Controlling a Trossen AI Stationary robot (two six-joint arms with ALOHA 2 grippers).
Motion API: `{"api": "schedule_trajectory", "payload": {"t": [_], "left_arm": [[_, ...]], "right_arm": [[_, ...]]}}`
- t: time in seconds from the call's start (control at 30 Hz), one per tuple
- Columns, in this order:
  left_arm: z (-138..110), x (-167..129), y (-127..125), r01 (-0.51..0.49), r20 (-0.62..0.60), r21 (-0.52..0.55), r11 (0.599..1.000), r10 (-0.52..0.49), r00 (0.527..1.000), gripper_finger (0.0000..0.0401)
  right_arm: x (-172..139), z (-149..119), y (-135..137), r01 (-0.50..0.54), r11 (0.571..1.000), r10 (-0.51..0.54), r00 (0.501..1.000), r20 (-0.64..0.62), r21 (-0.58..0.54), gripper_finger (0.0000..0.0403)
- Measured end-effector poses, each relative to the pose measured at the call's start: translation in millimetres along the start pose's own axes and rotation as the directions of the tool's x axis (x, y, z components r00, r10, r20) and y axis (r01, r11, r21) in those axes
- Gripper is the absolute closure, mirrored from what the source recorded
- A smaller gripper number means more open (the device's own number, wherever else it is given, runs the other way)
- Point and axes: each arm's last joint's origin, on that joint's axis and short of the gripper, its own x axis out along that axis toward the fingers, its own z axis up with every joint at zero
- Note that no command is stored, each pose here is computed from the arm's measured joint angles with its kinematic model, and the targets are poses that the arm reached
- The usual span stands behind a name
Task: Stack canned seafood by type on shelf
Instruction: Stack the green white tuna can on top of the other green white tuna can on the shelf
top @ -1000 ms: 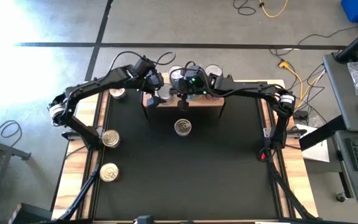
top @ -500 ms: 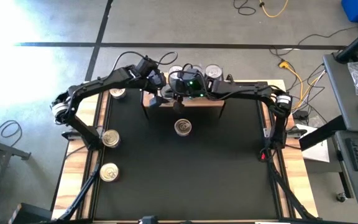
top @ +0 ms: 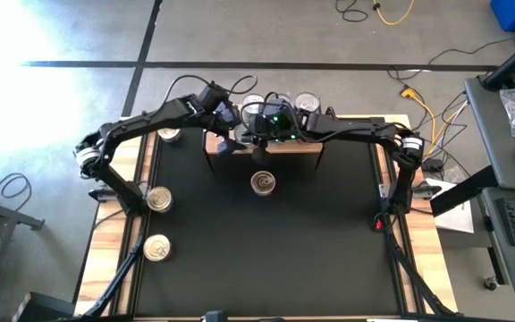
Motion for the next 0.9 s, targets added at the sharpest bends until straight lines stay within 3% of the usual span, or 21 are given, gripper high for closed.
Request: {"api": "schedule_trajectory", "payload": {"t": [0.33,0.53,0.67,0.9], "left_arm": [[12.3,-29.9,-5.2,-0.067,0.041,0.034,0.997,0.066,0.997,0.0001],[12.4,-55.3,-15.8,-0.07,0.003,0.021,0.997,0.07,0.998,0.0001],[8.5,-71.5,-24.7,-0.073,0.015,-0.04,0.997,0.074,0.997,0.0001],[-9.0,-83.3,-58.2,-0.036,0.102,-0.107,0.994,0.047,0.994,0.0001]], "right_arm": [[0.2,-7.2,0.6,0.004,1.0,-0.003,0.997,-0.071,0.009,0.0365],[-0.2,-8.4,0.3,0.027,1.0,-0.026,0.996,-0.089,0.008,0.0365],[-1.2,-8.6,-1.9,0.099,0.995,-0.095,0.99,-0.108,0.031,0.0365],[-1.9,-8.0,-5.0,0.117,0.992,-0.111,0.989,-0.096,0.053,0.0365]]}}
